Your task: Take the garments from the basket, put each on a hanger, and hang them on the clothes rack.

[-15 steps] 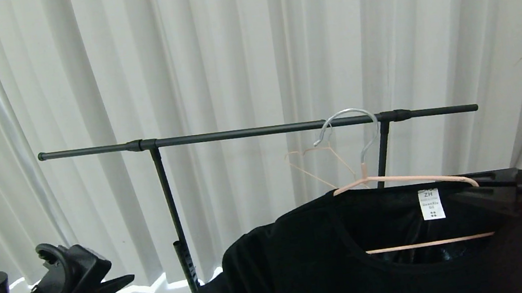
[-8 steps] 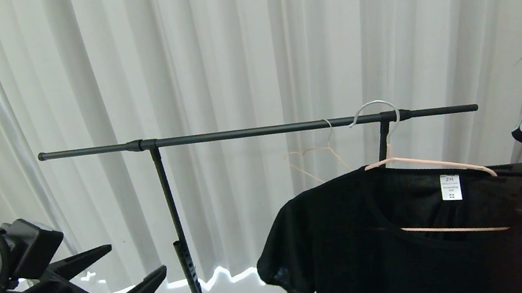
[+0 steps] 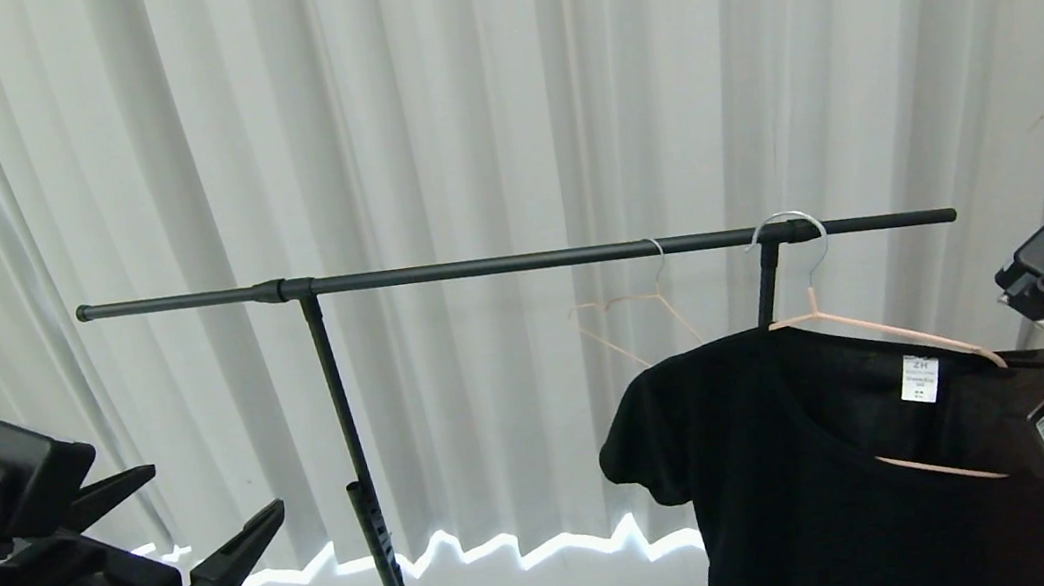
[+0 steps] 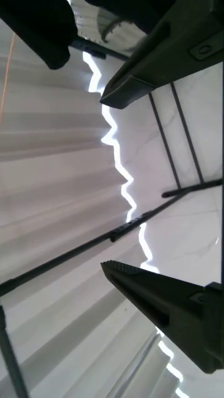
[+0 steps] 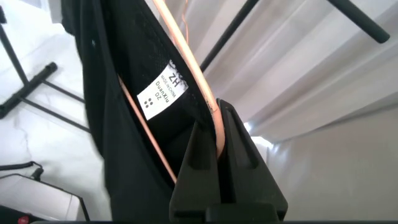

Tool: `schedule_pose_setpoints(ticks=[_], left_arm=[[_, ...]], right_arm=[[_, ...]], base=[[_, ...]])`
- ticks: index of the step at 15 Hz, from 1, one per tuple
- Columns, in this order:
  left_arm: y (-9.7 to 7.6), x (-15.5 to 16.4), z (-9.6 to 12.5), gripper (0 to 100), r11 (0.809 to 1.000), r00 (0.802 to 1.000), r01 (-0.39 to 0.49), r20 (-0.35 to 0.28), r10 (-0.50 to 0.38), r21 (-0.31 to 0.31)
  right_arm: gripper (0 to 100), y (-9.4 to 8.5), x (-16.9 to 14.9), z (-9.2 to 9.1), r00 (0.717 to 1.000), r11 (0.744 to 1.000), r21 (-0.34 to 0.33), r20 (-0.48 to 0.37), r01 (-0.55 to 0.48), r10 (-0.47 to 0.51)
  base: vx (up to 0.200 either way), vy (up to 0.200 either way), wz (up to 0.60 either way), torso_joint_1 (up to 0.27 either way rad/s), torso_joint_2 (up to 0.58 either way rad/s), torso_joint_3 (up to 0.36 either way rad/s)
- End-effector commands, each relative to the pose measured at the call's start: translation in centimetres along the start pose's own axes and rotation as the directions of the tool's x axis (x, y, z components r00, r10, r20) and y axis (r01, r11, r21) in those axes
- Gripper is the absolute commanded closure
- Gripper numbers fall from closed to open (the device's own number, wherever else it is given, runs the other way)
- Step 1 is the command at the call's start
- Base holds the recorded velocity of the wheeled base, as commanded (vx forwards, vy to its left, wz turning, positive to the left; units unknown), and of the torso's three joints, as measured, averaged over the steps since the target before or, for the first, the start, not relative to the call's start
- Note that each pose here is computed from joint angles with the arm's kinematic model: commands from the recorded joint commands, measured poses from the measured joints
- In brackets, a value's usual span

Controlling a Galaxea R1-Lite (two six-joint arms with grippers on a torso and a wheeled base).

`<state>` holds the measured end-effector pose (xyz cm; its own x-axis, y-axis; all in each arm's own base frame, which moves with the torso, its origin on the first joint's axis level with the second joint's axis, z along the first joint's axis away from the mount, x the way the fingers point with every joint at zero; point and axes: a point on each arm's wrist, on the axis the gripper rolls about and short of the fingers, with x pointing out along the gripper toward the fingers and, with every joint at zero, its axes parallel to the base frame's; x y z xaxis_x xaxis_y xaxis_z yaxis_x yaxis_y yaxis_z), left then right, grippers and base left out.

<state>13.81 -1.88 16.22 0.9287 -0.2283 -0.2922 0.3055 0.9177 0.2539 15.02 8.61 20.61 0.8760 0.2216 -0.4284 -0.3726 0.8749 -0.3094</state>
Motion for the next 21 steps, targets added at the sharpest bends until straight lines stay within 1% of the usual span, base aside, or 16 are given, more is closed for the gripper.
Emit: schedule_pose_setpoints(ticks=[1, 2, 3, 6, 9, 12, 14, 16, 18, 20, 21], left_arm=[[0.3, 0.0, -0.2, 0, 0.999, 1.0, -0.024, -0.009, 0.024, 0.029], [0.6, 0.0, -0.3, 0, 0.998, 0.999, -0.041, -0.017, 0.042, 0.041], [0.7, 0.1, -0.3, 0, 0.998, 0.999, -0.047, -0.022, 0.048, 0.04], [0.7, 0.1, -0.4, 0, 0.998, 0.999, -0.046, -0.023, 0.047, 0.04], [0.7, 0.1, -0.4, 0, 0.998, 0.999, -0.043, -0.027, 0.044, 0.041], [0.7, 0.3, -0.5, 0, 0.998, 0.999, -0.04, -0.034, 0.042, 0.04], [0.6, 0.4, -0.5, 0, 0.999, 0.999, -0.037, -0.038, 0.039, 0.04], [0.6, 0.4, -0.5, 0, 0.999, 0.999, -0.036, -0.038, 0.038, 0.039], [0.5, 0.2, -0.7, 0, 0.999, 0.999, -0.028, -0.039, 0.03, 0.04], [0.4, 0.2, -0.7, 0, 0.999, 0.999, -0.025, -0.035, 0.026, 0.044], [0.4, 0.1, -0.6, 0, 0.999, 0.999, -0.026, -0.03, 0.028, 0.048]], right_arm=[[100, 0.0, 0.0, -0.1, 1.0, 1.0, -0.001, -0.007, 0.01, -0.01], [100, 0.0, -0.1, -0.1, 1.0, 1.0, 0.0, -0.004, 0.011, -0.011], [100, 0.0, -0.1, -0.2, 1.0, 1.0, -0.001, -0.005, 0.011, -0.011], [100, 0.0, -0.4, -0.4, 1.0, 1.0, 0.004, 0.001, 0.012, -0.012], [100, 0.1, -0.6, -1.2, 1.0, 1.0, 0.022, -0.013, 0.011, -0.011], [100, 0.1, -0.5, -1.2, 1.0, 0.999, 0.039, -0.017, 0.015, -0.014], [100, 0.1, -0.4, -1.1, 1.0, 0.998, 0.065, -0.01, 0.015, -0.014], [100, 0.2, 0.2, -0.8, 1.0, 0.995, 0.099, 0.005, 0.02, -0.021], [100, 0.5, 1.6, -0.4, 0.998, 0.991, 0.119, 0.01, 0.063, -0.064], [100, 1.5, 4.0, 0.0, 0.992, 0.982, 0.141, 0.0, 0.128, -0.129], [100, 2.1, 5.2, 0.2, 0.984, 0.972, 0.158, -0.005, 0.174, -0.176]], base=[[0.0, 0.0, 0.0, 0.0, 0.0, 0.0], [0.0, 0.0, 0.0, 0.0, 0.0, 0.0], [0.0, 0.0, 0.0, 0.0, 0.0, 0.0], [0.0, 0.2, 0.0, 0.002, 0.0, 0.002], [0.0, 0.2, 0.0, 0.001, 0.0, 0.001], [0.0, 0.2, 0.0, -0.001, 0.0, 0.001], [0.0, 0.2, 0.0, -0.002, 0.0, 0.005], [0.0, 0.2, 0.0, 0.002, 0.0, 0.0], [0.0, 0.0, 0.0, 0.0, 0.0, 0.0], [0.0, 0.0, 0.0, 0.0, 0.0, 0.0], [0.0, 0.0, 0.0, 0.0, 0.0, 0.0]])
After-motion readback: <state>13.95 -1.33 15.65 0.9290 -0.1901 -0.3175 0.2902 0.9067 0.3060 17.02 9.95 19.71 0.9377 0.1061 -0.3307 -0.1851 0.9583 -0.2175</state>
